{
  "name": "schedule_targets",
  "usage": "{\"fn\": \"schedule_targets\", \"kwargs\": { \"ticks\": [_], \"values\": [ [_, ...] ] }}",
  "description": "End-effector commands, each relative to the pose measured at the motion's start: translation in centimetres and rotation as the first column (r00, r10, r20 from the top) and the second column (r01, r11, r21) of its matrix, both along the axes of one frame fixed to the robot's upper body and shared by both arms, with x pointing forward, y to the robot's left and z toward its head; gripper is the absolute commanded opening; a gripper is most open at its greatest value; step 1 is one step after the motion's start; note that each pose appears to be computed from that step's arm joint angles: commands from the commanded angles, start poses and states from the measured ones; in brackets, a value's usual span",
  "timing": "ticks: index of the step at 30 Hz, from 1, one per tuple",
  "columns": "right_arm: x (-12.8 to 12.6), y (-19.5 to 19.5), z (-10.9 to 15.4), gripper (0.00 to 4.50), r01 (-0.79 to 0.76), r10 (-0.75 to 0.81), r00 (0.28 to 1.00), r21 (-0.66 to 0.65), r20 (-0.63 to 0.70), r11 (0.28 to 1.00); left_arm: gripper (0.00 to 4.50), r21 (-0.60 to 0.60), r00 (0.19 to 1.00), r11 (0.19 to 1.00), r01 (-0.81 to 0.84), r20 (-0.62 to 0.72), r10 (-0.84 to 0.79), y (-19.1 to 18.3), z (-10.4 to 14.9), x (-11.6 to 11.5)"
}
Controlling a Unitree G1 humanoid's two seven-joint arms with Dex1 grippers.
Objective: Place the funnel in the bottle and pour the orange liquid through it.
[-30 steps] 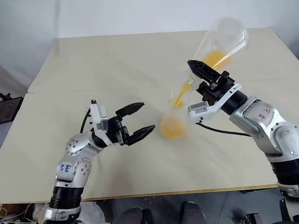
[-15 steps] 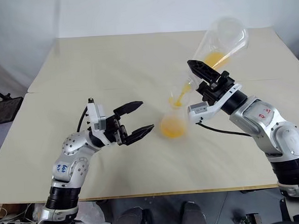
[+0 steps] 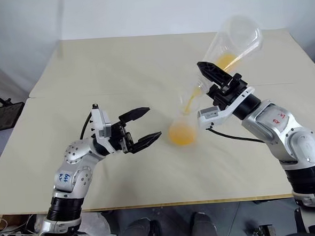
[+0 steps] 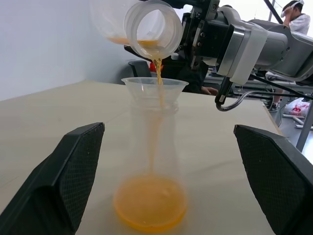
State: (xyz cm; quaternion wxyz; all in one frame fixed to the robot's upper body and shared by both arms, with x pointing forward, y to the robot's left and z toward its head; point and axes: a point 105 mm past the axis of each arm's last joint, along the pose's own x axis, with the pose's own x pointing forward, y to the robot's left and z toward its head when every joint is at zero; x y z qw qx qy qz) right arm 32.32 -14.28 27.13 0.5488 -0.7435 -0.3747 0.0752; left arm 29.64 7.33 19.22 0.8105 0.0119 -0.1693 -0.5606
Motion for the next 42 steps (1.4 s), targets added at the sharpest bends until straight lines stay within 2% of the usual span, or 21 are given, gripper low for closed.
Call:
{"fn": "schedule_targets", "kwargs": {
  "ticks": [1, 42],
  "values": [
    [-0.53, -0.12, 1.62, 2.44, -0.006, 0.006, 0.997, -0.002, 0.074, 1.000, 4.50, -0.013, 0.999, 1.000, 0.006, 0.041, -0.006, 0.06, 0.93, -0.63],
    [-0.16, -0.47, 0.95, 2.44, 0.011, -0.009, 0.997, -0.028, 0.083, 1.000, 4.50, -0.022, 0.999, 1.000, 0.006, 0.045, -0.005, -0.22, 1.10, -0.48]
  ]
}}
